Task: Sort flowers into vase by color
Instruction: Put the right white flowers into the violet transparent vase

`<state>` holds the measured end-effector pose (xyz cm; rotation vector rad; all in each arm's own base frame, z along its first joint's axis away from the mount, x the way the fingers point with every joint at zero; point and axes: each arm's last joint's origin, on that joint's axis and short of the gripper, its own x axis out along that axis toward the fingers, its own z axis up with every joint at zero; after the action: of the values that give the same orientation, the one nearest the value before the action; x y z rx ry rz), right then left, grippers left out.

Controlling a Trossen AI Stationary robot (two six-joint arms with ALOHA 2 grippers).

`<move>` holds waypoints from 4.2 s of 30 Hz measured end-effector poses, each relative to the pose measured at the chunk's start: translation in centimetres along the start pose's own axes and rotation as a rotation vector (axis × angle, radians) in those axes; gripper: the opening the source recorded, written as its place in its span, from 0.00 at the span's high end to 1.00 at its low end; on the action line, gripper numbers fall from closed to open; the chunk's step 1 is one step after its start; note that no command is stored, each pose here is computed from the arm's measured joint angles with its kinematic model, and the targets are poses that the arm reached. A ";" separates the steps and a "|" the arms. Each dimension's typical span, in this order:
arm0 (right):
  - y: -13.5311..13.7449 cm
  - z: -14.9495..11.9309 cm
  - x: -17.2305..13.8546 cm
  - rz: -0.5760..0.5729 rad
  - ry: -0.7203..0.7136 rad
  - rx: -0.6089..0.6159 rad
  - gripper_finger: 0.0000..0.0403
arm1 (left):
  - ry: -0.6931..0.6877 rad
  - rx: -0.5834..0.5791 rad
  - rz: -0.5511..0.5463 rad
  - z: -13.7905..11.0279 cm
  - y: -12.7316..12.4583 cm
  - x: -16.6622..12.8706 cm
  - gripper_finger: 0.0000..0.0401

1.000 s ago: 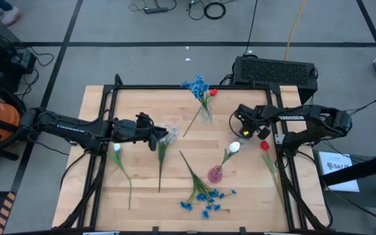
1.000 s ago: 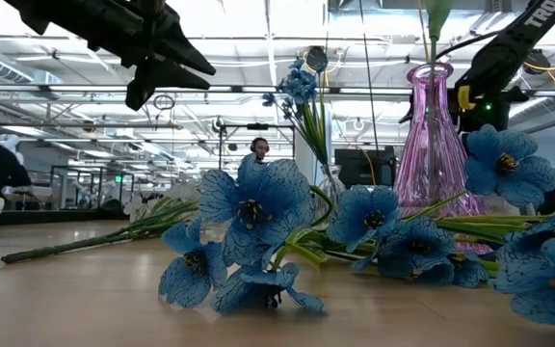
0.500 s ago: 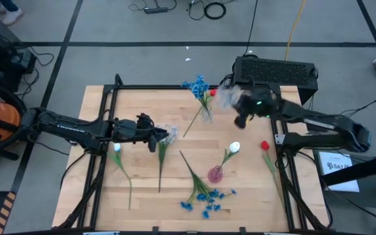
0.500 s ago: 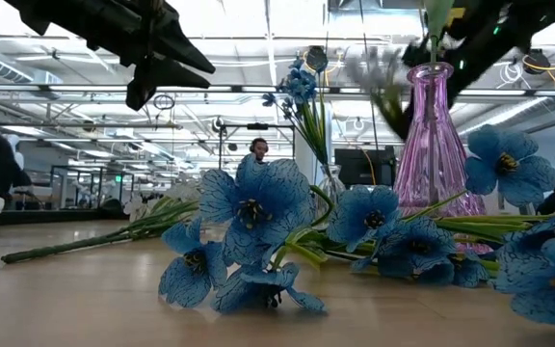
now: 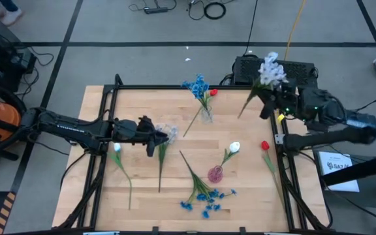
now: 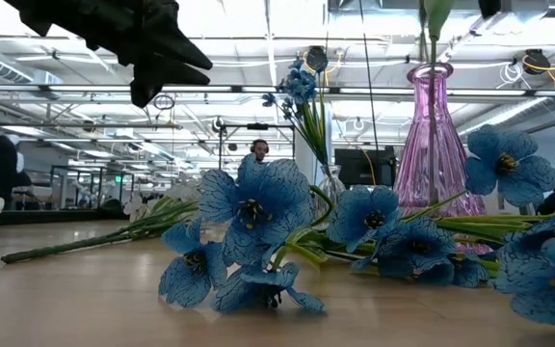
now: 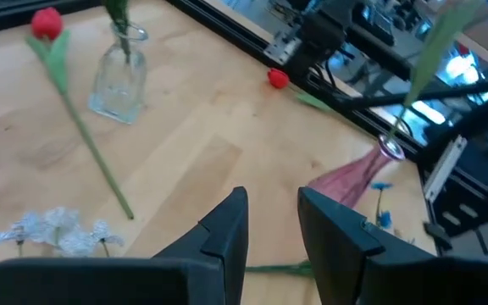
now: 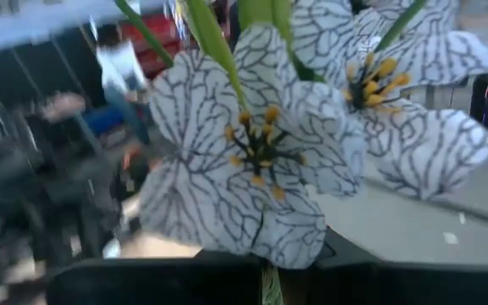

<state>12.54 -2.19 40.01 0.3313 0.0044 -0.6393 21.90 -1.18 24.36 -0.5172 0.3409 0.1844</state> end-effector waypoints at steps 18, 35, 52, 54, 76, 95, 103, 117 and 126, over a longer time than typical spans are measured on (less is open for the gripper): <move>18.2 1.9 2.9 0.085 -0.075 -0.081 1.00 | 0.086 0.017 0.027 -0.7 0.4 0.0 0.72; 24.8 -7.5 -2.5 0.016 -0.035 0.068 1.00 | 0.117 0.018 0.043 -1.0 0.6 -0.1 0.72; 24.3 -13.5 -3.4 -0.045 -0.008 -0.025 1.00 | 0.128 0.018 0.026 -1.0 0.5 -0.1 0.72; 23.7 -13.8 -3.4 -0.051 0.017 -0.012 1.00 | 0.128 0.018 0.026 -1.0 0.5 -0.1 0.72; 20.8 -11.9 -3.9 -0.077 0.074 -0.124 1.00 | 0.128 0.021 0.026 -1.0 0.5 -0.1 0.72; 20.4 -17.6 -3.1 -0.057 0.075 -0.152 1.00 | 0.128 0.020 0.025 -1.0 0.5 -0.1 0.72; 19.7 -19.7 -2.9 -0.027 0.215 -0.123 0.97 | 0.128 0.019 0.025 -1.0 0.5 -0.1 0.72; 19.4 -20.5 -2.4 -0.008 0.343 -0.174 0.81 | 0.127 0.022 0.025 -1.0 0.5 -0.1 0.72; 19.1 -18.8 -2.4 0.064 0.531 -0.159 0.63 | 0.128 0.023 0.025 -1.0 0.5 -0.1 0.72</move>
<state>23.61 19.30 28.19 0.3378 0.5483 -0.4691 21.40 -1.27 23.30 -0.5033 0.4737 0.1721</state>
